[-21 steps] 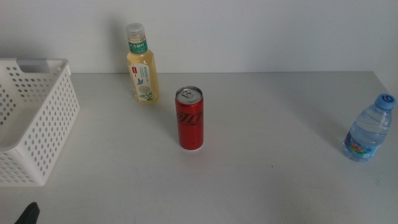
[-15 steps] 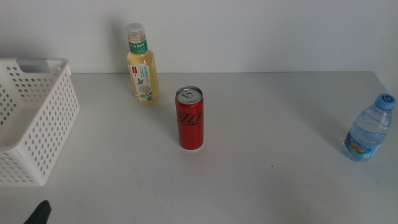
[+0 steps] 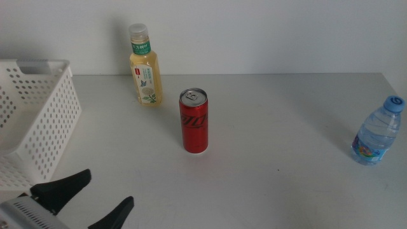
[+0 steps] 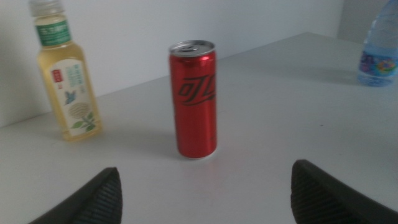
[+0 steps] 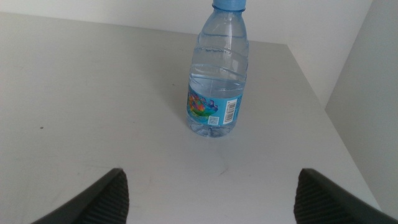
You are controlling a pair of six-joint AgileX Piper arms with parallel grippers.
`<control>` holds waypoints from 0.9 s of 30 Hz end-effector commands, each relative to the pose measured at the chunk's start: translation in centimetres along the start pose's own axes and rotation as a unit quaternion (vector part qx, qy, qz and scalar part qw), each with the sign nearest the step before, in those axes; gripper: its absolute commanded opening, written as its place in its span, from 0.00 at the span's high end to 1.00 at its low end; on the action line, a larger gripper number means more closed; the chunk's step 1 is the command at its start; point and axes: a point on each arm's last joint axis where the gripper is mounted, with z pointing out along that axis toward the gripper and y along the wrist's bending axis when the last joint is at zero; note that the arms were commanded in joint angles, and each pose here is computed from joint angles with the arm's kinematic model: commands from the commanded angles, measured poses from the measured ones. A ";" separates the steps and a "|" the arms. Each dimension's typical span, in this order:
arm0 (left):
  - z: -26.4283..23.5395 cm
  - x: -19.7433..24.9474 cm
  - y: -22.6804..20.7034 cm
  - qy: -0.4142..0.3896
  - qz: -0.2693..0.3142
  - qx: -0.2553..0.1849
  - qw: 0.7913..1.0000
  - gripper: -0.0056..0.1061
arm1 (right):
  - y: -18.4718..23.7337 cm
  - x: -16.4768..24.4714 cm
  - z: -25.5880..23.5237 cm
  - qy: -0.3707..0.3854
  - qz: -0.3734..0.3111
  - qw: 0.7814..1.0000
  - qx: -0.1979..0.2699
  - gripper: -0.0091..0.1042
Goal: Use arms to grab the bottles and put them into the dustbin to the left of the table.
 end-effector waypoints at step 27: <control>4.5 2.4 -0.8 -0.028 -0.049 -0.013 0.998 0.13 | -0.2 -1.0 -0.3 -0.051 -0.006 0.999 0.013 0.32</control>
